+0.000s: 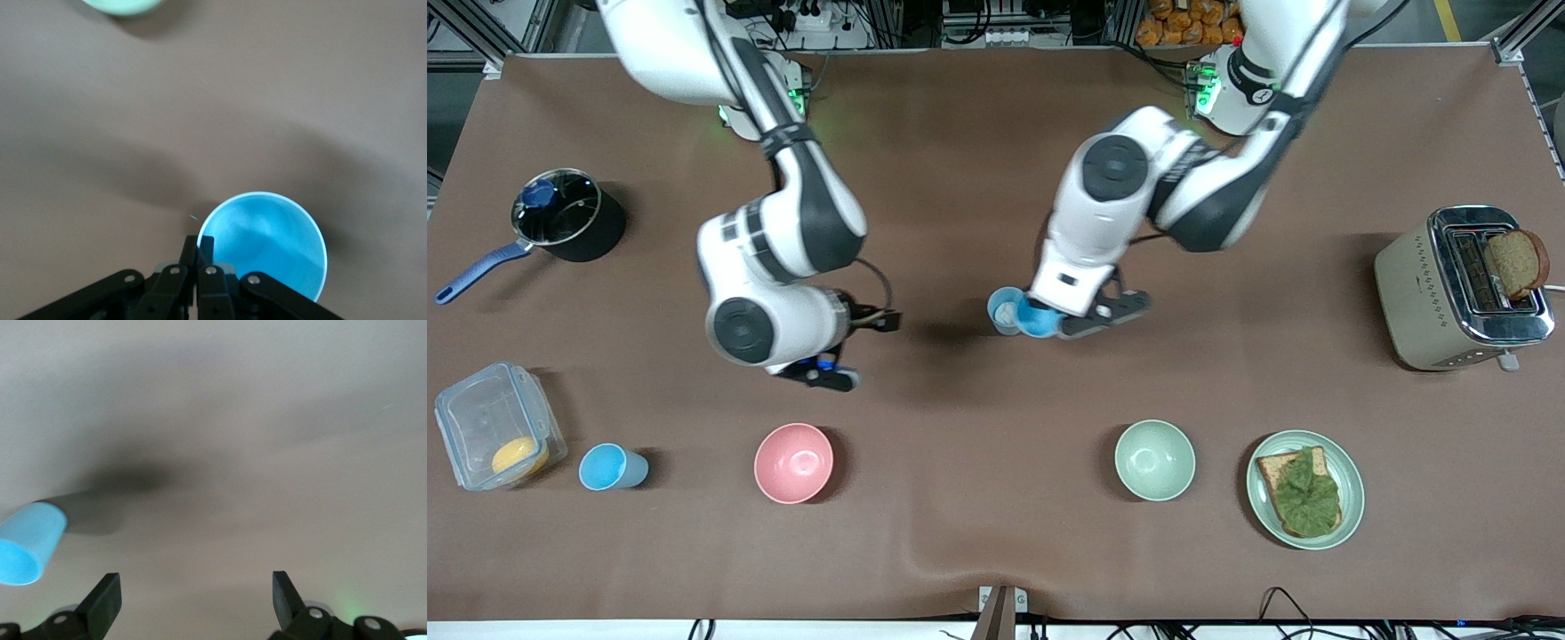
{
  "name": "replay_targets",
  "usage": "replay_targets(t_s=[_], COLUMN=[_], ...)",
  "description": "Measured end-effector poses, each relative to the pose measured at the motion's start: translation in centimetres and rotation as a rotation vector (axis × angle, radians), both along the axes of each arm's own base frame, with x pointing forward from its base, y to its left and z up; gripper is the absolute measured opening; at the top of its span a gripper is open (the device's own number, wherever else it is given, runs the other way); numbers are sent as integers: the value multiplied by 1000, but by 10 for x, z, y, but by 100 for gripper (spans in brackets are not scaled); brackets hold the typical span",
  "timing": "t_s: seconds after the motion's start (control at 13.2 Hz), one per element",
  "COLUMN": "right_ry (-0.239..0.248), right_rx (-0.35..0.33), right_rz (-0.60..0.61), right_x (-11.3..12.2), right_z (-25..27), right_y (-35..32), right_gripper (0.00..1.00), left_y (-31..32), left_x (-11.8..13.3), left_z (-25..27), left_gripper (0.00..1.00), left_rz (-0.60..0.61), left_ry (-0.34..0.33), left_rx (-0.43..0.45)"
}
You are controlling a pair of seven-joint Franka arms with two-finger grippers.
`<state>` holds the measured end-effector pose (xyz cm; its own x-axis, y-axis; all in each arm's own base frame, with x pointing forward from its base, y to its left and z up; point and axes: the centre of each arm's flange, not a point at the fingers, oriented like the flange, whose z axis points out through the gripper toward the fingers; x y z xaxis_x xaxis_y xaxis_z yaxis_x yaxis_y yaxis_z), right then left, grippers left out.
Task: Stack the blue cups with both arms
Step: 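Release the right gripper's cup and withdraw it while the left gripper stacks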
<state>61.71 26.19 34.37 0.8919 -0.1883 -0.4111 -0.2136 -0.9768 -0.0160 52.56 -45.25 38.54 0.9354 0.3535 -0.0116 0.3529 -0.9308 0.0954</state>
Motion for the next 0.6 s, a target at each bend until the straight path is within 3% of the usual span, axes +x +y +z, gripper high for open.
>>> replay_targets(t_s=[0.38, 0.6], right_ry=[37, 26], right_rx=[1, -62], right_rz=[22, 47], right_x=[30, 29], right_z=[3, 22], right_y=[-164, -197], right_gripper=[100, 100], left_y=[-30, -29], left_x=[-11, -11], left_z=[-46, -54], left_gripper=[3, 3], left_rz=[2, 5], left_ry=[-28, -22], left_rx=[31, 41])
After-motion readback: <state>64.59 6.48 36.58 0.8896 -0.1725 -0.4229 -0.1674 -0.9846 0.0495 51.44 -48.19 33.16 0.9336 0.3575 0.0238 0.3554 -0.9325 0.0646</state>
